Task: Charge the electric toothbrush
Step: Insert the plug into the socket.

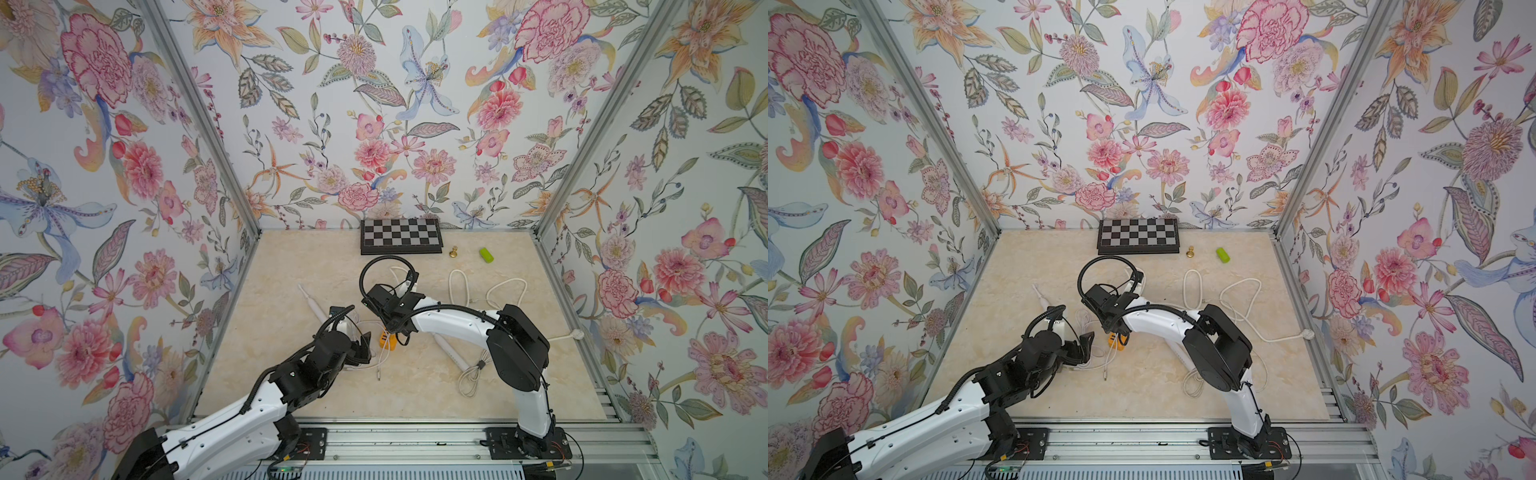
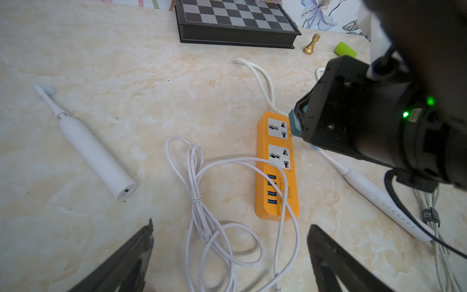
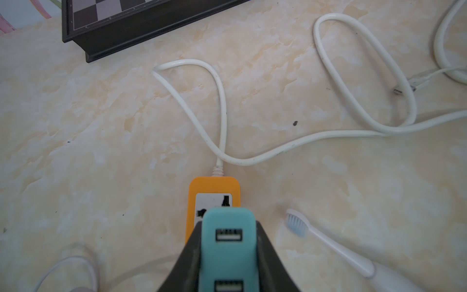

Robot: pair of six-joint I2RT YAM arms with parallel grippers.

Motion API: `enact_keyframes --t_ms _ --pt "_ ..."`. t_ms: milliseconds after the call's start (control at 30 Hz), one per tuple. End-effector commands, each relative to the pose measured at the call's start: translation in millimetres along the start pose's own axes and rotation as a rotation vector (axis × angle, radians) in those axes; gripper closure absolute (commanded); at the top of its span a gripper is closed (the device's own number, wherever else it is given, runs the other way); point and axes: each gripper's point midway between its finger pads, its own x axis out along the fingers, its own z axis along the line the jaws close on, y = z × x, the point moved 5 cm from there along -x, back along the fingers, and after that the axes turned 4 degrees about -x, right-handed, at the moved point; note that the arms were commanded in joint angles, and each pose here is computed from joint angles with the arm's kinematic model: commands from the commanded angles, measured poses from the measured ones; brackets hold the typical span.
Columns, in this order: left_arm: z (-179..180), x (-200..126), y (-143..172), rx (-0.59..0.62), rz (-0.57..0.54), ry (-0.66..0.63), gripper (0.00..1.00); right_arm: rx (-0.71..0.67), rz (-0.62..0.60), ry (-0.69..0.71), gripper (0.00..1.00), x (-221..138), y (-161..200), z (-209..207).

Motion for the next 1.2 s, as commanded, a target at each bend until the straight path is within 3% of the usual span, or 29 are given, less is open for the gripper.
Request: enact_keyframes --t_ms 0,467,933,1100,1167 --pt "12 -4 -1 -0.011 -0.014 -0.060 0.01 0.010 -0.028 0.074 0.85 3 -3 -8" --pt "16 -9 0 -0.038 -0.044 -0.055 0.01 -0.028 -0.038 0.112 0.86 22 5 1" --pt "21 -10 4 -0.033 -0.037 -0.072 0.01 -0.079 0.042 0.105 0.86 32 19 2" --pt "20 -12 2 -0.042 -0.046 -0.059 0.01 -0.096 0.138 0.164 0.87 59 30 -24" --pt "20 -13 2 -0.042 -0.046 -0.057 0.01 -0.157 0.112 0.186 0.85 61 25 -31"
